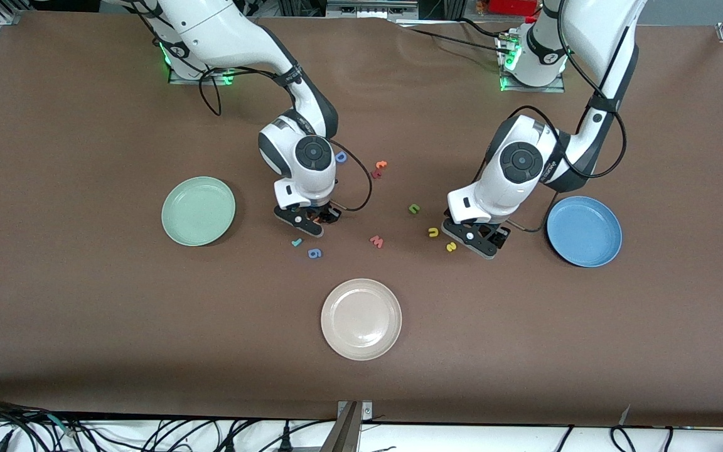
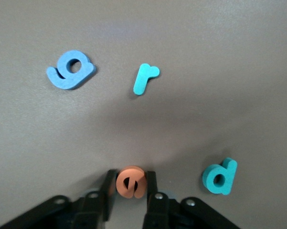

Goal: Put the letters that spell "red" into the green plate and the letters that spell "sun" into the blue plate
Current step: 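Place the orange e on the green plate while the left gripper lowers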

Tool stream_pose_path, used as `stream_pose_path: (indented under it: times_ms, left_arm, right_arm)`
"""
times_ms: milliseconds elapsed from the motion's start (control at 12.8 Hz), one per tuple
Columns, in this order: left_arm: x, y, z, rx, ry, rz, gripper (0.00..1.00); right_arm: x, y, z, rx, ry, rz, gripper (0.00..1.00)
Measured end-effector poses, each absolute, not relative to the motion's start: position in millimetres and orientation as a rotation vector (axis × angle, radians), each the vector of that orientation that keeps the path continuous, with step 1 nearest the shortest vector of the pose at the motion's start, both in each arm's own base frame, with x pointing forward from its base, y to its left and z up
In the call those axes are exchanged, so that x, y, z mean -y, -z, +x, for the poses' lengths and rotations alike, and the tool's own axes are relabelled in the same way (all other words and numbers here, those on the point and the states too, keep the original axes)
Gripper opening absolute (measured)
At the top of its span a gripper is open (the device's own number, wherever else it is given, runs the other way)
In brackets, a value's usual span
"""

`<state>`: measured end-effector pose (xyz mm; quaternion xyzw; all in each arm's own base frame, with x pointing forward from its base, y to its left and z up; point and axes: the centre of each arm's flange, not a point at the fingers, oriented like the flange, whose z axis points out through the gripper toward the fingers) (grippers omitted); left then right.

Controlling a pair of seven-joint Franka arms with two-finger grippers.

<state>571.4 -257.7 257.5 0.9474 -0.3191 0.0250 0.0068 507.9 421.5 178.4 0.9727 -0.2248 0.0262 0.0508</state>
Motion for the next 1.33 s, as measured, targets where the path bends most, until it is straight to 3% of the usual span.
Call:
stream_pose_path:
  times_ms: [312,625,859,938,1094,1328]
  left_arm:
    - [268.9,-227.0,566.7,1.266,-0.080,2.857,1.00]
    - [259.8,-194.3,564.9,1.296,-0.013,2.876,0.98]
    - [264.0,-182.1,560.8,1.313,0.003,2.869,0.96]
    - [267.5,-179.3,560.1,1.322,-0.014,2.864,0.88]
    - [271.3,-172.9,559.7,1.329,-0.043,2.857,0.84]
    - [267.3,-164.4,561.8,1.337,-0.059,2.867,0.83]
  right_arm:
    - [-411.8,-191.9,511.3,0.640,-0.035,2.911,0.28]
    - [-353.9,-274.9,543.6,0.502,0.118,2.914,0.28]
    - [-296.4,-304.3,558.8,0.369,0.220,2.884,0.28]
    - [-274.2,-303.8,562.7,0.326,0.248,2.872,0.28]
    - [-227.4,-285.6,561.9,0.278,0.297,2.852,0.28]
    - [-168.7,-231.9,540.4,0.227,0.230,2.903,0.28]
